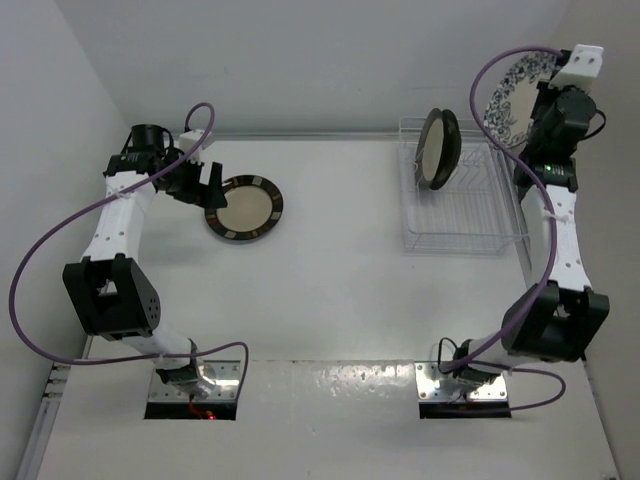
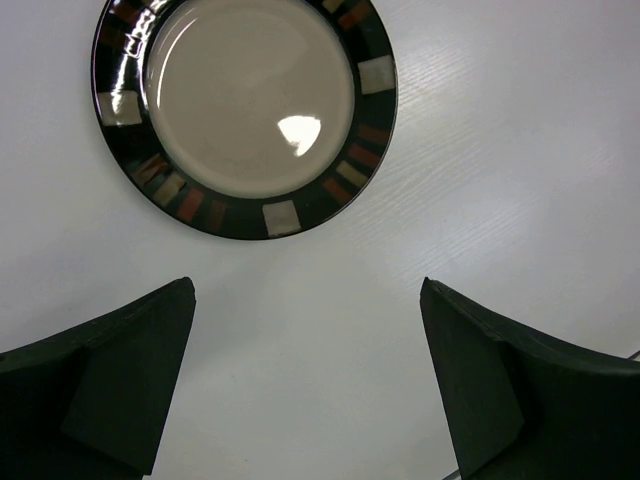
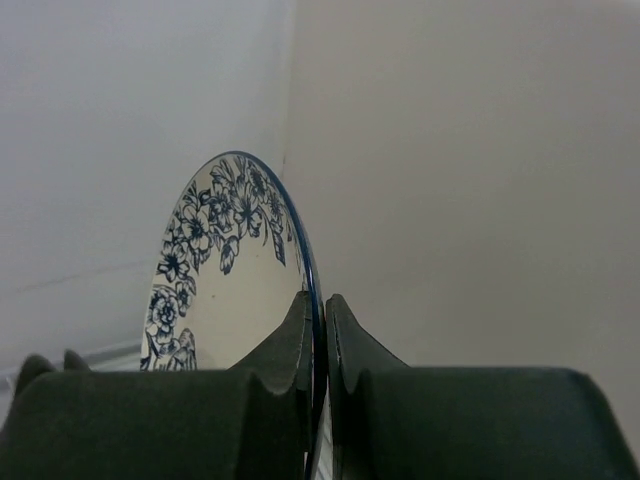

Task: Load the plates into the dish rack

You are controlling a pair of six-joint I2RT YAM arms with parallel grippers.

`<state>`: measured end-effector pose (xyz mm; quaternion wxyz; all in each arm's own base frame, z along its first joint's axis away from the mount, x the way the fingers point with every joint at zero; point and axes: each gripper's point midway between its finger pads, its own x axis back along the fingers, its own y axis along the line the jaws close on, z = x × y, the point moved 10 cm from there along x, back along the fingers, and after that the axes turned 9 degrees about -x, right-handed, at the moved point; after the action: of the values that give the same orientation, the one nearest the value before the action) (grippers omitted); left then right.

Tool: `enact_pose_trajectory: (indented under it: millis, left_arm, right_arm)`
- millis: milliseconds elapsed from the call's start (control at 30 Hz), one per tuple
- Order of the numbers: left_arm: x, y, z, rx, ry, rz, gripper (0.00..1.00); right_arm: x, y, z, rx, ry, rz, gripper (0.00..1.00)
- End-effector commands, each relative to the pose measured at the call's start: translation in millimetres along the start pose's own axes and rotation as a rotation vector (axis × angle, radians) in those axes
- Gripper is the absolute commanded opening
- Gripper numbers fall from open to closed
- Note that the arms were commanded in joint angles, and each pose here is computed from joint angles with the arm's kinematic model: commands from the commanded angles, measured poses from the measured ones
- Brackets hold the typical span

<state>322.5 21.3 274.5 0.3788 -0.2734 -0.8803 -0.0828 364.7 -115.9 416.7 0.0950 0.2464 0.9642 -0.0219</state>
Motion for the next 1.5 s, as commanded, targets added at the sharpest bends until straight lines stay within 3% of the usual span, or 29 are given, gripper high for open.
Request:
enact_pose_trajectory:
  millis: [0, 500, 1467]
  left_arm:
    - [13, -2, -9, -0.035, -0.044, -0.026, 1.0]
    - [6, 5, -2, -0.02, 0.01, -0.069, 1.0]
    - [3, 7, 0, -0.015, 0.023, -0.072, 1.0]
  right_arm:
    - [-16, 9, -16, 0.035, -0.172, -0.078, 0.0]
    - [-41, 60, 75, 0.211, -0.034, -0.106, 0.0]
    - [-23, 128, 169, 0.347, 0.056, -0.184, 0.0]
